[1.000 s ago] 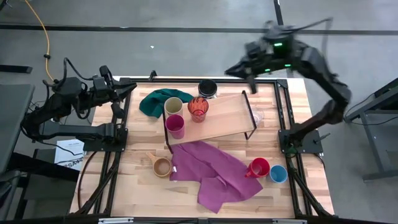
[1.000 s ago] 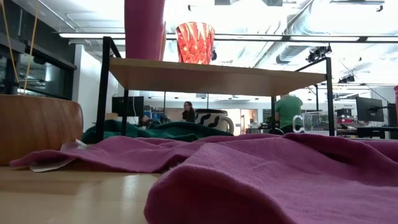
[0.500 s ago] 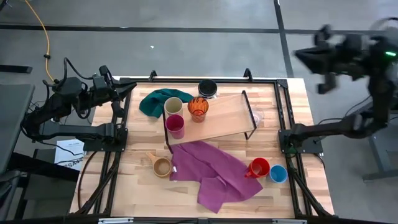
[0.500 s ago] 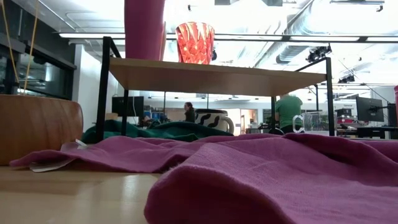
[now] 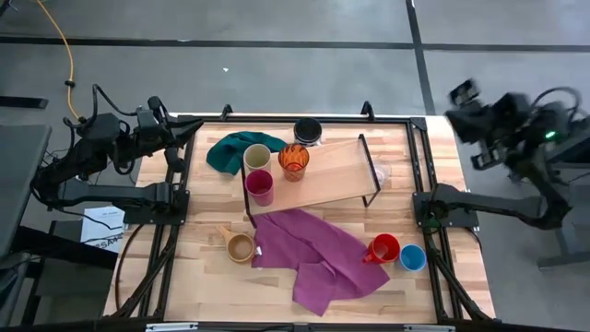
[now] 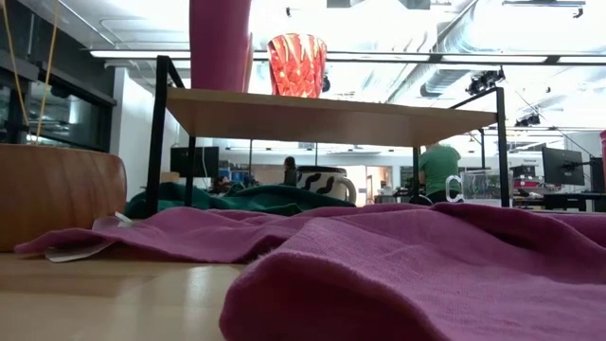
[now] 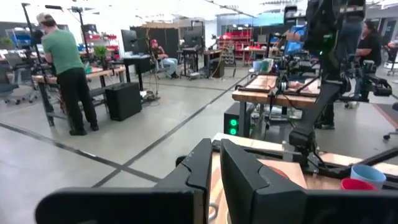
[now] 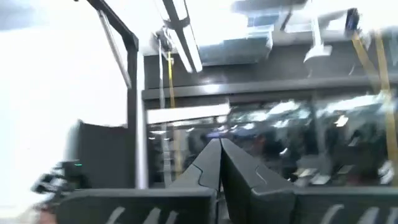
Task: Stack small to large cups/mugs on shelf
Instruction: Put the red cup on the shelf
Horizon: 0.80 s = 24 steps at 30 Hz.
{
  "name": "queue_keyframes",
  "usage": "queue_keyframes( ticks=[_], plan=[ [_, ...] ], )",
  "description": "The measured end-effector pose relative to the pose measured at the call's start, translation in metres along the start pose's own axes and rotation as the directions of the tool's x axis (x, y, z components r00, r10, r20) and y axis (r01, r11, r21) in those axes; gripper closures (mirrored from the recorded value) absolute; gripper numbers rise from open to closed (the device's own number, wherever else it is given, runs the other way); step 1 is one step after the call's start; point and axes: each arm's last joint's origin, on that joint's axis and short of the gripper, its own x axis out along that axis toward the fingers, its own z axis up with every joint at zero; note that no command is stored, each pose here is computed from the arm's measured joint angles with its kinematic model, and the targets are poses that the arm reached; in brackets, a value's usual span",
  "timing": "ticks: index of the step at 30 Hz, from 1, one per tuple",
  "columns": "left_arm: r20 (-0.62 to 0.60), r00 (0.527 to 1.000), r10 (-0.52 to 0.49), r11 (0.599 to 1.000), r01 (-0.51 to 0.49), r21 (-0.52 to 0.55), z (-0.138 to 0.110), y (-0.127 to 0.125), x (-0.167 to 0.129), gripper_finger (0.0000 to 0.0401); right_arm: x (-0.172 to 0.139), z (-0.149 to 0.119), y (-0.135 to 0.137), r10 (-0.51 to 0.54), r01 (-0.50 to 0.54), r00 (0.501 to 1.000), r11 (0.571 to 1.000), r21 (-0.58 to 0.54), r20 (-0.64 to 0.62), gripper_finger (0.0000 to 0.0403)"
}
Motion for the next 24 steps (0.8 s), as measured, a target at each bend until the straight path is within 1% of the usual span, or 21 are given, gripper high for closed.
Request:
queue_keyframes(
  ticks=[1, 4, 8, 10, 14, 16, 19, 22, 24],
  plan=[
    [-0.011, 1.0, -0.004, 1.0, 0.004, -0.003, -0.001, 0.0, 0.0, 0.0377, -0.003, -0.013, -0.003, -0.004, 0.005, 1.0, 0.999, 0.05, -0.016, 0.0403],
    [-0.058, 0.998, -0.009, 1.0, 0.009, -0.005, -0.005, -0.001, 0.004, 0.0377, -0.008, -0.055, -0.014, -0.046, 0.07, 0.991, 0.979, 0.191, -0.126, 0.0403],
    [-0.11, 0.994, -0.009, 1.0, 0.008, -0.011, -0.01, -0.002, 0.005, 0.0377, -0.01, -0.092, -0.023, -0.07, 0.142, 0.97, 0.942, 0.304, -0.234, 0.0403],
    [-0.117, 0.993, -0.006, 1.0, 0.005, -0.009, -0.011, -0.002, 0.005, 0.0377, -0.01, -0.111, -0.028, -0.082, 0.195, 0.946, 0.918, 0.346, -0.314, 0.0403],
    [-0.128, 0.992, -0.002, 1.0, 0.004, 0.013, -0.012, -0.002, 0.005, 0.0377, -0.003, -0.145, -0.036, -0.108, 0.288, 0.899, 0.876, 0.386, -0.425, 0.0403],
    [-0.142, 0.99, 0.0, 1.0, 0.003, 0.023, -0.014, -0.002, 0.005, 0.0377, 0.005, -0.155, -0.038, -0.108, 0.305, 0.886, 0.869, 0.39, -0.452, 0.0403],
    [-0.17, 0.985, 0.01, 0.999, -0.004, 0.033, -0.016, -0.001, 0.004, 0.0377, 0.021, -0.178, -0.041, -0.091, 0.33, 0.853, 0.857, 0.395, -0.513, 0.0403],
    [-0.197, 0.98, 0.012, 0.999, -0.005, 0.037, -0.019, -0.001, 0.004, 0.0377, 0.03, -0.198, -0.044, -0.133, 0.39, 0.812, 0.848, 0.359, -0.568, 0.0403],
    [-0.205, 0.979, 0.002, 0.999, 0.005, 0.032, -0.02, -0.001, 0.002, 0.0377, 0.037, -0.204, -0.046, -0.137, 0.395, 0.817, 0.841, 0.37, -0.56, 0.0403]
  ],
)
